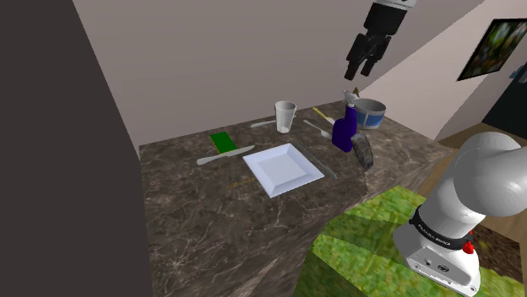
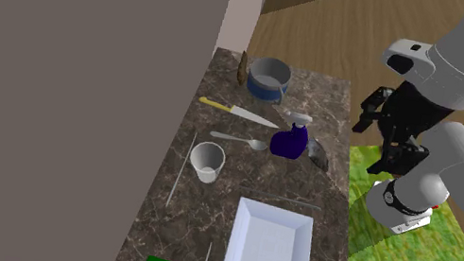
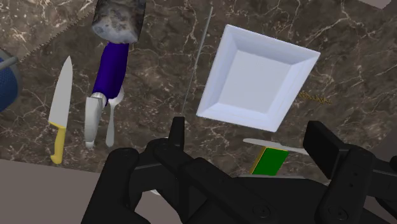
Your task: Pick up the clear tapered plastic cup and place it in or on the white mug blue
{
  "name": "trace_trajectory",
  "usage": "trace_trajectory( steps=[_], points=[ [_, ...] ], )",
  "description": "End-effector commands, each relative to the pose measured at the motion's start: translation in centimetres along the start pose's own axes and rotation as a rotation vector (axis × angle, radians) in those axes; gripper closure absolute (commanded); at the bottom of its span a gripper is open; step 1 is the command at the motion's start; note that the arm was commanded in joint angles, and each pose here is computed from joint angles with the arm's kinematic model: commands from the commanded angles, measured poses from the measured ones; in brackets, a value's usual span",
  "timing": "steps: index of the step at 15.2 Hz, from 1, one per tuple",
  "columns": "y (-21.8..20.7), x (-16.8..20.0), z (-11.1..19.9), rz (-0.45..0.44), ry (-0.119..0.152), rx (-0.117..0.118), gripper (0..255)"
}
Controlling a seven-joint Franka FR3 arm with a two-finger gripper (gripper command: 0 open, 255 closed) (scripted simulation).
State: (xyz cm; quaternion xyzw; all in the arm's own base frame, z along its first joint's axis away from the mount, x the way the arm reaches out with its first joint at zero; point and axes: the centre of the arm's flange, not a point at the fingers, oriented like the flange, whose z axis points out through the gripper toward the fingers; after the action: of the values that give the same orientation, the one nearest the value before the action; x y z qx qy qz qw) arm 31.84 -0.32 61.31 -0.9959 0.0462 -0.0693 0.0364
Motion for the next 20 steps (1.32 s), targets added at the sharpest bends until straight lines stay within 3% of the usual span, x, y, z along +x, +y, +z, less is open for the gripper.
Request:
trace_trajectory(
  steps=[1,20],
  points=[
    [0.0,0.0,0.0,0.0,0.0,0.0,0],
    [10.4,19.0,14.8,-0.148,-0.088,0.036,0]
  ],
)
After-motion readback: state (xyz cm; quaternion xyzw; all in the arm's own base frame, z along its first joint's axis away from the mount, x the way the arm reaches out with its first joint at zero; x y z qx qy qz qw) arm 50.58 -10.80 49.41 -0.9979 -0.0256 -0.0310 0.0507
